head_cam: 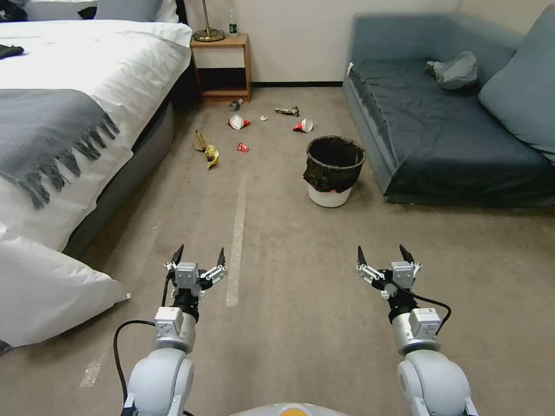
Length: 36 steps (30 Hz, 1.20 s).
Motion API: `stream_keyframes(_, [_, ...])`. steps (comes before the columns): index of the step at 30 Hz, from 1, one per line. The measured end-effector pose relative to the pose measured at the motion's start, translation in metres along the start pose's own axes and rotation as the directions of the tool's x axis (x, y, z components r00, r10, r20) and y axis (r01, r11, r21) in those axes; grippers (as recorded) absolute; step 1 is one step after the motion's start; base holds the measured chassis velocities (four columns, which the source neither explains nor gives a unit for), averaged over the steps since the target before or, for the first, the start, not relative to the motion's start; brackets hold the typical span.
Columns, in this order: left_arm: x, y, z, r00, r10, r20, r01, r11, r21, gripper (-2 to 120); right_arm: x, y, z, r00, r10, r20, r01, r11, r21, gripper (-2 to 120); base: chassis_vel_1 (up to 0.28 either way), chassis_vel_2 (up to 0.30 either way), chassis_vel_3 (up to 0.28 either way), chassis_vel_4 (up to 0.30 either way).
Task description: Pick up the trash can from the floor.
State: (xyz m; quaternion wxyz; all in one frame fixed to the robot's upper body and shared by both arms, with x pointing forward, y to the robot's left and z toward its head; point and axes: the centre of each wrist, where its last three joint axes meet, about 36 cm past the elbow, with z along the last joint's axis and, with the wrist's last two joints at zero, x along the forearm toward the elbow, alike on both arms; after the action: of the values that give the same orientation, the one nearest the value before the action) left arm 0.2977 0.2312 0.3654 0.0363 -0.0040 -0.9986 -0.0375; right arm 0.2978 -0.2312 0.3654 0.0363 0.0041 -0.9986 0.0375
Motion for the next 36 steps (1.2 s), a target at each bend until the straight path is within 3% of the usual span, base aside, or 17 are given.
stream_keyframes(36, [0.0, 0.0, 0.0, 1.0, 0.0, 0.0, 0.0, 1.0, 0.0, 100, 0.0, 0.0, 0.0, 1.0, 0.0, 0.0, 0.0, 1.0, 0.0, 100, 0.0, 0.0, 0.0, 0.0])
